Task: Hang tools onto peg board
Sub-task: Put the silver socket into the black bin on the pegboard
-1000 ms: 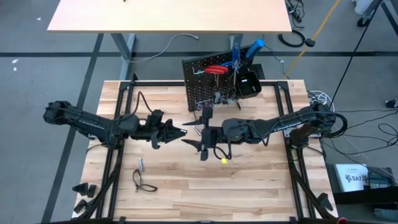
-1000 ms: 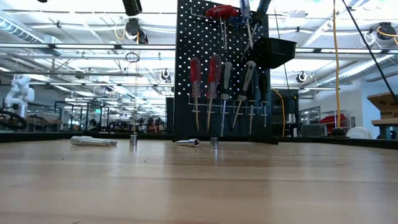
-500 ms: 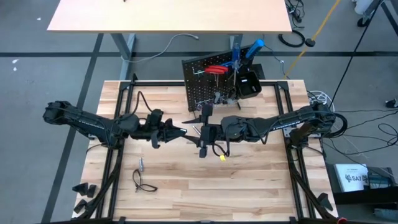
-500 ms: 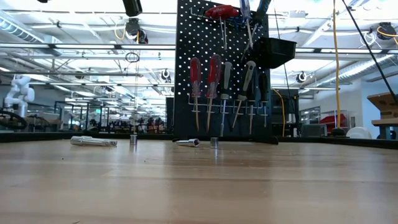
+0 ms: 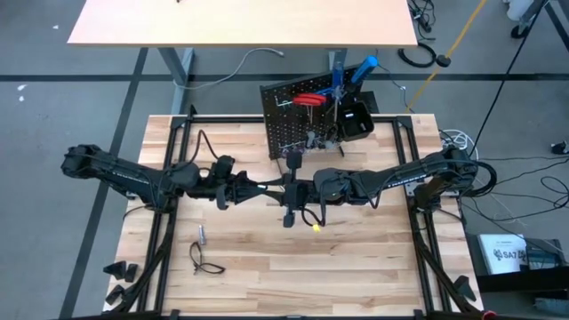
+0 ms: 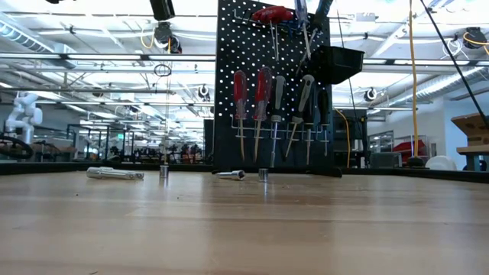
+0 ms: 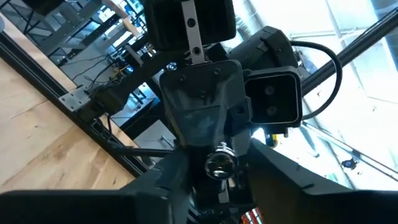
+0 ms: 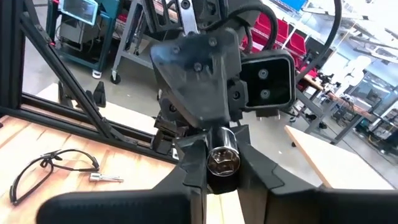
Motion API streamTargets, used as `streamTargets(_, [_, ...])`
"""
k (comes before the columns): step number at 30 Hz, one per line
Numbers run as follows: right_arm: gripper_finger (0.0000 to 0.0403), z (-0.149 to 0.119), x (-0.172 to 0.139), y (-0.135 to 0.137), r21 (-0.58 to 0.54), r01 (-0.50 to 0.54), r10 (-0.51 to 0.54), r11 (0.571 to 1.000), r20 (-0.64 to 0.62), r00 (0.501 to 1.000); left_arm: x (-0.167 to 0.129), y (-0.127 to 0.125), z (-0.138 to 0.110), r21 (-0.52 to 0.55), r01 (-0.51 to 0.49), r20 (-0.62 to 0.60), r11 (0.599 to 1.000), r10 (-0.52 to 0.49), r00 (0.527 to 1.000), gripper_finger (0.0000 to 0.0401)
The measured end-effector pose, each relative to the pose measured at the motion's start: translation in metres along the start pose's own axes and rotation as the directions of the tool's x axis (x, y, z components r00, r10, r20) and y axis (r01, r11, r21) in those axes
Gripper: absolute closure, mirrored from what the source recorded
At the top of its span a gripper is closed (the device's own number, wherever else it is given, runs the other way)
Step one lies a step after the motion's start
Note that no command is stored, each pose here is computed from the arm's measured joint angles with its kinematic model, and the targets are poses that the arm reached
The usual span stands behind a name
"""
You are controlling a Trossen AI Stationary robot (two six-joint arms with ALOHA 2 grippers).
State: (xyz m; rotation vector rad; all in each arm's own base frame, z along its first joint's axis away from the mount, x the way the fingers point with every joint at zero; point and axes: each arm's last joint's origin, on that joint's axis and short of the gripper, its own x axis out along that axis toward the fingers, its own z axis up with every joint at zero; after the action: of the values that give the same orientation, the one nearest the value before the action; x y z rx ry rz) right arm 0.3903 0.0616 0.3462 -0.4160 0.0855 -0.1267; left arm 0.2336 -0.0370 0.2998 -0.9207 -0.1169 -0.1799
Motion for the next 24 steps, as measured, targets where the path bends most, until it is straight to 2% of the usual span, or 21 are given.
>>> streamTargets(5, [0.0362, 0.000, -0.006, -0.002, 0.033, 0.031, -0.029, 0.999, -0.053, 0.998, -0.005, 0.003, 0.007, 0.057, -0.012, -0.033, 0.998, 0.014, 0.999, 0.0220])
streamTargets(8, [0.0362, 0.012, -0.019, -0.013, 0.074, 0.080, -0.076, 0.994, -0.050, 0.996, -0.014, 0.007, 0.012, 0.068, -0.077, -0.066, 0.995, 0.081, 0.994, 0.0216])
streamTargets(11, [0.0362, 0.020, -0.033, -0.022, 0.101, 0.092, -0.085, 0.991, -0.070, 0.994, -0.025, 0.014, 0.014, 0.100, -0.188, -0.102, 0.977, 0.198, 0.975, 0.0215])
streamTargets(14, [0.0362, 0.029, -0.055, -0.035, 0.143, 0.099, -0.083, 0.985, -0.112, 0.990, -0.035, 0.017, 0.015, 0.112, -0.258, -0.128, 0.960, 0.271, 0.954, 0.0215])
streamTargets(20, [0.0362, 0.030, -0.106, -0.060, 0.187, 0.217, -0.154, 0.958, -0.305, 0.940, -0.047, 0.020, 0.013, 0.157, -0.349, -0.156, 0.924, 0.372, 0.915, 0.0214])
streamTargets(24, [0.0362, 0.032, -0.137, -0.074, 0.235, 0.274, -0.179, 0.933, -0.360, 0.916, -0.051, 0.025, 0.010, 0.191, -0.400, -0.184, 0.896, 0.433, 0.882, 0.0214])
